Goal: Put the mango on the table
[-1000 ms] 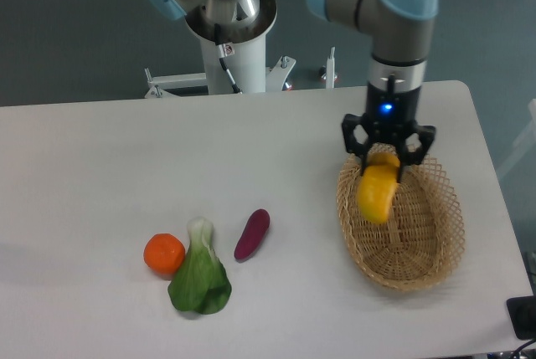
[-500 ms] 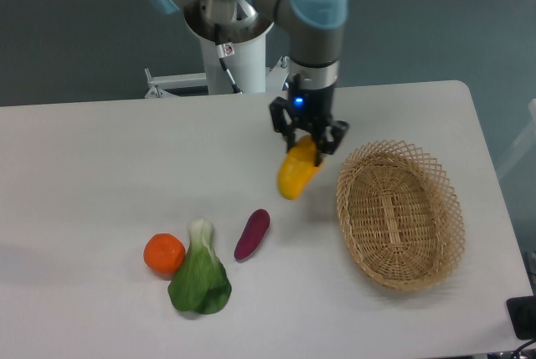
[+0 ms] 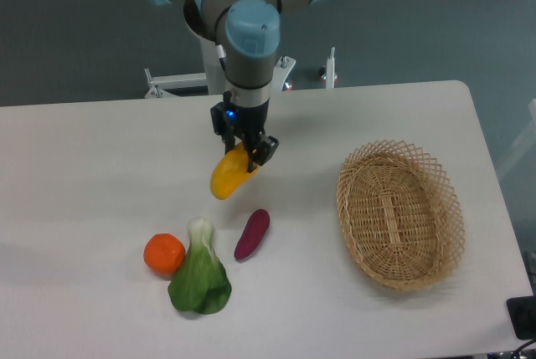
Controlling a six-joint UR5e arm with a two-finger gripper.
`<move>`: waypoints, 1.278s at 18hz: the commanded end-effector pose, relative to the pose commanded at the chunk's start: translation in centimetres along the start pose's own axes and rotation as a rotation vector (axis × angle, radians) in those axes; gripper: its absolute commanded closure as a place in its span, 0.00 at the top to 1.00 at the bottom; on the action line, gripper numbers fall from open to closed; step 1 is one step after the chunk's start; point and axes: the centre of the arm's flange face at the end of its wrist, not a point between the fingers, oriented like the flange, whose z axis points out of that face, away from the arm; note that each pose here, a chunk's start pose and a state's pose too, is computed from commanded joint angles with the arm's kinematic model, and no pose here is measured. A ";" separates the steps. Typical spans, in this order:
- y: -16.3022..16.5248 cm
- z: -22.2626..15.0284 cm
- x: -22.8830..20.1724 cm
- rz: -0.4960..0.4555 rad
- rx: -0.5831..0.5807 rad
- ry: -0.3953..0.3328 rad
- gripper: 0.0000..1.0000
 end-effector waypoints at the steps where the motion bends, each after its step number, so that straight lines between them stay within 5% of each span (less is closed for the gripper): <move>1: -0.3 0.6 0.2 0.009 -0.019 0.005 0.58; 17: -2.9 3.4 -1.2 -0.049 -0.057 0.025 0.70; 21: -3.1 2.8 -1.4 -0.046 -0.058 0.009 0.97; 23: -3.3 2.4 -1.6 -0.041 -0.053 0.000 1.00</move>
